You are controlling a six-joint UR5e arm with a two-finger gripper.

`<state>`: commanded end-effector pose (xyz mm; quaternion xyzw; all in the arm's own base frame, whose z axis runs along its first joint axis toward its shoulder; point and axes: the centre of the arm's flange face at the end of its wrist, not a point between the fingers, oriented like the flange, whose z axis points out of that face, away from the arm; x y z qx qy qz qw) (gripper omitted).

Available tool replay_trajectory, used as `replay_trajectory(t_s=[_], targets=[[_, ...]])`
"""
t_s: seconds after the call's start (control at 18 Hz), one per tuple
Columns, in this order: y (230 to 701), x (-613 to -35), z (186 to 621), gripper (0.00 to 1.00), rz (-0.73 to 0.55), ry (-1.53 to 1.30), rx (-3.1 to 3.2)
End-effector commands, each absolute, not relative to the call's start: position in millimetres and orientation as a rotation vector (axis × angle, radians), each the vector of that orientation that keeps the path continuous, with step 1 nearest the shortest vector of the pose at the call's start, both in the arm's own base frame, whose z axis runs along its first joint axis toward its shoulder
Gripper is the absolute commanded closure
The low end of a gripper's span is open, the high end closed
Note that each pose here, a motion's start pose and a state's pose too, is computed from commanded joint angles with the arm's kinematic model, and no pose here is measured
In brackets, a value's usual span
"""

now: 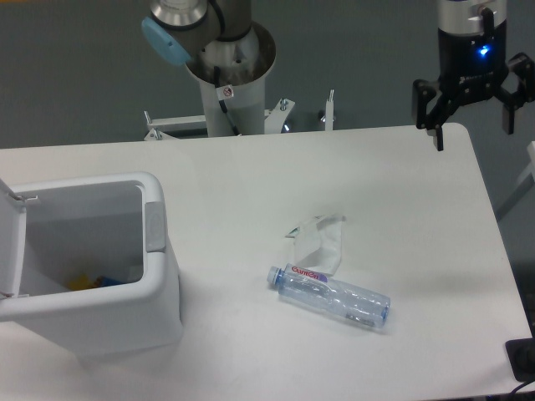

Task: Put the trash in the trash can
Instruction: 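Move the gripper down over the crumpled white paper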

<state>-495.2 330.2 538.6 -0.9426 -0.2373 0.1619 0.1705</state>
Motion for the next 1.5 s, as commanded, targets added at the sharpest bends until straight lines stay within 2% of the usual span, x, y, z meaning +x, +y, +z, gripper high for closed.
replay_trajectory(t_s=[0.39, 0.61, 0.83, 1.11, 1.28, 1.5], targets=[[340.5, -471.5, 492.8, 0.00, 0.406, -0.662, -2.708], [357.1, -444.9, 437.5, 0.00, 0.330, -0.604, -2.763], [385.1, -405.3, 353.4, 0.00, 0.252, -0.516, -2.839], [417.4, -381.0, 295.5, 0.00, 0.127, -0.459, -2.928], [438.6, -362.3, 255.0, 0.00, 0.183, -0.221, -3.070], [444.3, -362.1, 230.2, 0.00, 0.166, -0.209, -3.078]])
